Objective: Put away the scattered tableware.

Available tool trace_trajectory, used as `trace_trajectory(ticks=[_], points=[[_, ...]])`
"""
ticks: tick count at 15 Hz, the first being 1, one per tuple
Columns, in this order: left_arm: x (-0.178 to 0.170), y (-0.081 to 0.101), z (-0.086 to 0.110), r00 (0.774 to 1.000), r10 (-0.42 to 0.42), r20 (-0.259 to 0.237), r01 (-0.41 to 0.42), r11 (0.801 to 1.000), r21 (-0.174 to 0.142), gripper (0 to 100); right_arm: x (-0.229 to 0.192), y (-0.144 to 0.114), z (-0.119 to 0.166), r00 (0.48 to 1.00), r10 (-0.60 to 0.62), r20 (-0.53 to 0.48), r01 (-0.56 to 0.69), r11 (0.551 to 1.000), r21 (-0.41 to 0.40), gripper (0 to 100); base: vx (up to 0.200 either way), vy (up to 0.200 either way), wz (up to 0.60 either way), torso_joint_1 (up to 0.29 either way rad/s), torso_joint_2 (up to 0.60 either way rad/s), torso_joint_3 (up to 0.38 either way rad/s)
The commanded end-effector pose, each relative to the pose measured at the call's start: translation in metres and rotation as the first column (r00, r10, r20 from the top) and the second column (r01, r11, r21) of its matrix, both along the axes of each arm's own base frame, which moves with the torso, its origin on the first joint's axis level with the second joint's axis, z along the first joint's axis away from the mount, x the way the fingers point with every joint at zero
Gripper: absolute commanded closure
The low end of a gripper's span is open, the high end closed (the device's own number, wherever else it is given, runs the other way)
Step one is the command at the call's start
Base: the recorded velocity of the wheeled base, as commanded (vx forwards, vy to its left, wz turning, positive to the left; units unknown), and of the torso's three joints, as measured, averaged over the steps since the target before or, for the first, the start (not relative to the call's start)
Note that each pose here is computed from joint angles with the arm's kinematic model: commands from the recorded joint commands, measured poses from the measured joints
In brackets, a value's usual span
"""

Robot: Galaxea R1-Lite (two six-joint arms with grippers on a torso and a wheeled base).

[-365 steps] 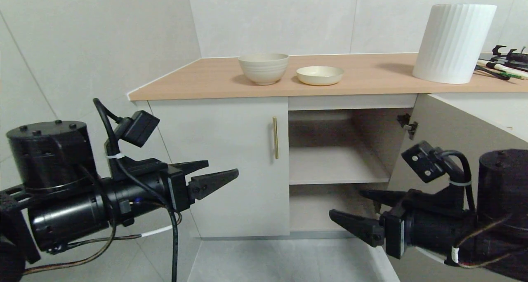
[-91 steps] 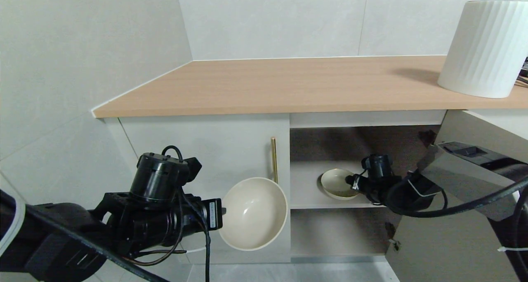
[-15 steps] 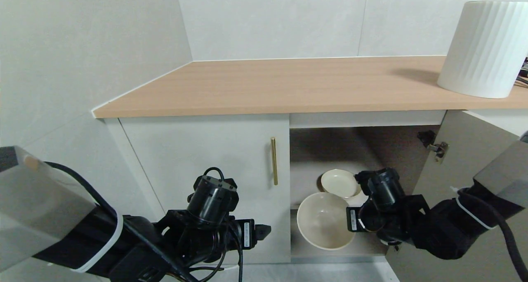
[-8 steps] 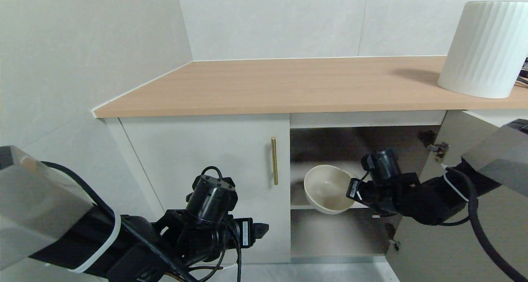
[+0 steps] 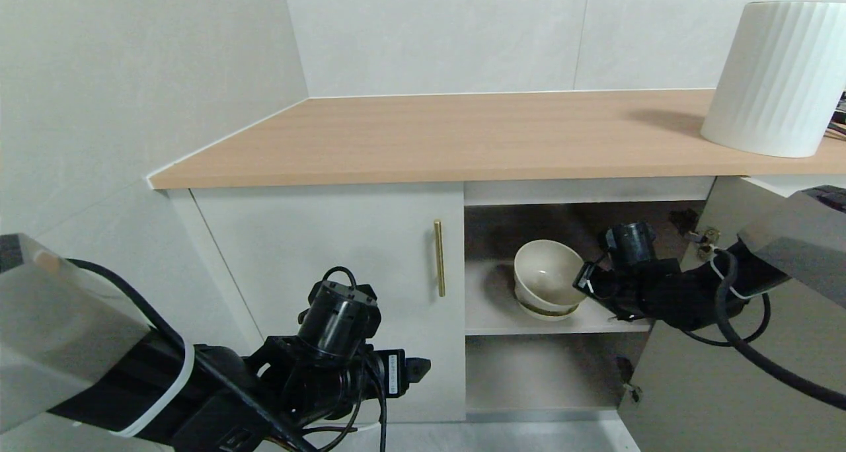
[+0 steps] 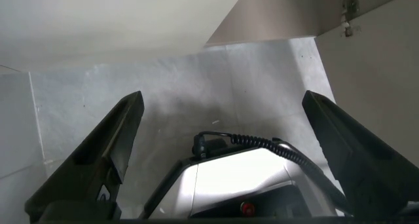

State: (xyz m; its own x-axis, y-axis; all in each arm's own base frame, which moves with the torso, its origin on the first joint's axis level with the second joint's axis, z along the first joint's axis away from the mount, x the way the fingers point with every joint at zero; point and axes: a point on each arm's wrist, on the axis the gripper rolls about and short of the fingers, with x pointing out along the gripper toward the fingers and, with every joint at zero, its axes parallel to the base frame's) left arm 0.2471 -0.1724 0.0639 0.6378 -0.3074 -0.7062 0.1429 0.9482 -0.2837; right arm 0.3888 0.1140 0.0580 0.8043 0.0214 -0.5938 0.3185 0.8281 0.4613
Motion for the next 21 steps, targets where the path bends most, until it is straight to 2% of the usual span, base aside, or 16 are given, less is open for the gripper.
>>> trace_trajectory(ticks=[1, 13, 17, 21], points=[[0.0, 0.0, -0.001, 1.0, 0.0, -0.003, 0.0, 1.0, 0.002, 0, 0.006, -0.003, -0.009, 1.0, -0.016, -0.011, 0.016, 1.0, -0.005, 100, 0.0, 0.0, 0.0, 0.0, 0.0, 0.0], [0.001, -0.001, -0.003, 1.0, 0.0, -0.006, 0.0, 1.0, 0.005, 0, 0.035, -0.005, -0.024, 0.996, -0.085, 0.022, 0.086, 0.996, -0.035, 100, 0.0, 0.0, 0.0, 0.0, 0.0, 0.0], [0.001, -0.001, -0.006, 1.0, 0.0, -0.015, 0.0, 1.0, 0.011, 0, 0.041, -0.002, -0.037, 0.996, -0.086, 0.008, 0.087, 0.995, -0.05, 100, 0.0, 0.0, 0.0, 0.0, 0.0, 0.0], [0.002, -0.002, -0.006, 1.0, 0.0, -0.014, 0.0, 1.0, 0.01, 0, 0.037, -0.002, -0.038, 0.996, -0.084, -0.025, 0.082, 0.995, -0.064, 100, 0.0, 0.0, 0.0, 0.0, 0.0, 0.0]])
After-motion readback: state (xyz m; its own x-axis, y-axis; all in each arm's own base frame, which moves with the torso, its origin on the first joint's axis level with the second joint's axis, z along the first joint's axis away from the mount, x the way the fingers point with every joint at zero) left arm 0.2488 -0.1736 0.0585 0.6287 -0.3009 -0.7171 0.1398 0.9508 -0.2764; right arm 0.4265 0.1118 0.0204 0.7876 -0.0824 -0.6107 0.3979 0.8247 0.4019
